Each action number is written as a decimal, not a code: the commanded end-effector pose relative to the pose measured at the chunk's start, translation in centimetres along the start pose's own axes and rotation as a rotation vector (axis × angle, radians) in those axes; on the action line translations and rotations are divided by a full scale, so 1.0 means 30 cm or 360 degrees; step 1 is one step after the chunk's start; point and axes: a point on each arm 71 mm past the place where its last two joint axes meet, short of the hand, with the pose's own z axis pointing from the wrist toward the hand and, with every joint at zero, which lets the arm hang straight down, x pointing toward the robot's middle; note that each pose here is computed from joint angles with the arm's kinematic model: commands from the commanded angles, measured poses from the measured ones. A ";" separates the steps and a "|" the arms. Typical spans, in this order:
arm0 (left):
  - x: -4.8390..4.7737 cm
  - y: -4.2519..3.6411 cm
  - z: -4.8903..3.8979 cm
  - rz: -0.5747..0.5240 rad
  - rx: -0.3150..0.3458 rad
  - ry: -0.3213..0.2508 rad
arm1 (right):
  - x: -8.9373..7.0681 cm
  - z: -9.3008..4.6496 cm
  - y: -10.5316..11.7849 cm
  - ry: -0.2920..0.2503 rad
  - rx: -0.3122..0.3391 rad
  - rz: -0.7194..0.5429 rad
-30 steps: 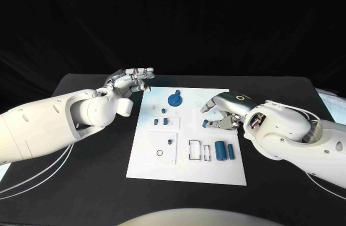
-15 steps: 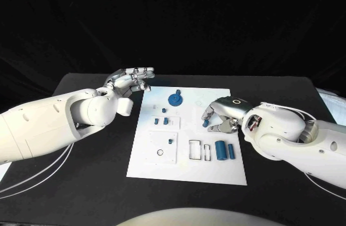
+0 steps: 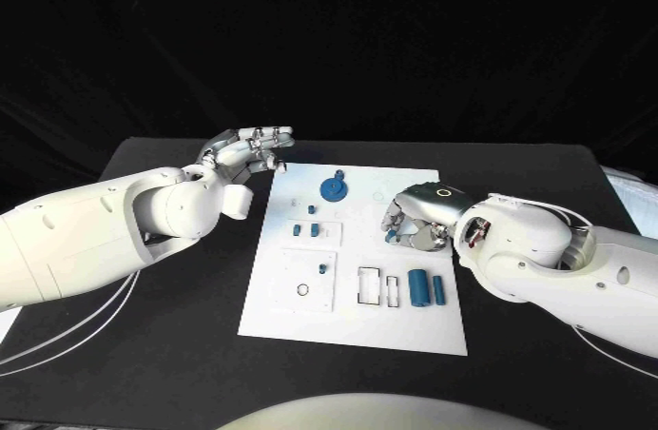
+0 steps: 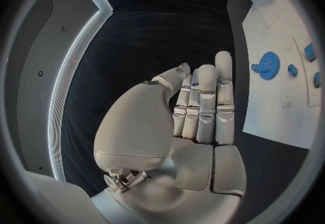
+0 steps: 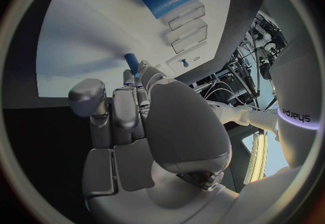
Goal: Assemble the parts on the task board
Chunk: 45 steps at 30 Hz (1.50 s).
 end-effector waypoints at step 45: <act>0.006 0.000 0.001 0.0002 0.0001 0.0029 | 0.043 0.020 -0.003 0.0004 0.0028 -0.0072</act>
